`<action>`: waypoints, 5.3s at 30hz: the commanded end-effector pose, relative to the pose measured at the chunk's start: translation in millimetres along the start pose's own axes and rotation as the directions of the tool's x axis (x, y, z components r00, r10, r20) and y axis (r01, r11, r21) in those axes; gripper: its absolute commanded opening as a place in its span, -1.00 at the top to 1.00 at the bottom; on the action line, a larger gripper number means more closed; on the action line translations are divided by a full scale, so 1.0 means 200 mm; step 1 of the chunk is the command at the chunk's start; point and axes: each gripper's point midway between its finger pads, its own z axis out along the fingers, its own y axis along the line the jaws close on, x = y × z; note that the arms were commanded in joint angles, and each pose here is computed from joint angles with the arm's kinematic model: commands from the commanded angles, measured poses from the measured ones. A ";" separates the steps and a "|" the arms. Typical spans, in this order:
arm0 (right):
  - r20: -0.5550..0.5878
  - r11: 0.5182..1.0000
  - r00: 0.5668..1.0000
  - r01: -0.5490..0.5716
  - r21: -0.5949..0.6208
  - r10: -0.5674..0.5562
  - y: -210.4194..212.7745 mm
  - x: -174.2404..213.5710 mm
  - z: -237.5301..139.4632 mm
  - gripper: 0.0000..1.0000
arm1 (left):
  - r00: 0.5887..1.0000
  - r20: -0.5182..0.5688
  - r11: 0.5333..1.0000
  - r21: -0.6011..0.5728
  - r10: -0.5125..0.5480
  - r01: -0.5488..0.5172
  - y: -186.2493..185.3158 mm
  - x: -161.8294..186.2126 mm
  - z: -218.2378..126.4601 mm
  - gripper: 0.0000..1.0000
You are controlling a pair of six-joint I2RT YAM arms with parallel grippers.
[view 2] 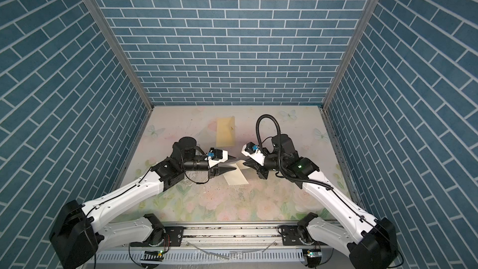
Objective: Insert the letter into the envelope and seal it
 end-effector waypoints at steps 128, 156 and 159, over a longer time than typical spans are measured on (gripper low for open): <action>0.009 0.979 0.983 0.185 0.090 -0.186 0.03 -0.14 -0.12 1.00 | 0.998 -0.040 0.999 -0.034 -0.044 0.043 0.04 0.18 0.03 0.83; -0.007 0.977 0.985 0.172 0.127 -0.173 0.01 -0.09 -0.17 1.00 | 0.997 -0.055 0.996 -0.065 -0.058 0.054 0.04 0.27 0.00 1.00; -0.003 0.978 0.985 0.171 0.121 -0.172 0.01 -0.09 -0.17 1.00 | 0.997 -0.056 0.996 -0.075 -0.056 0.052 0.05 0.27 0.00 0.80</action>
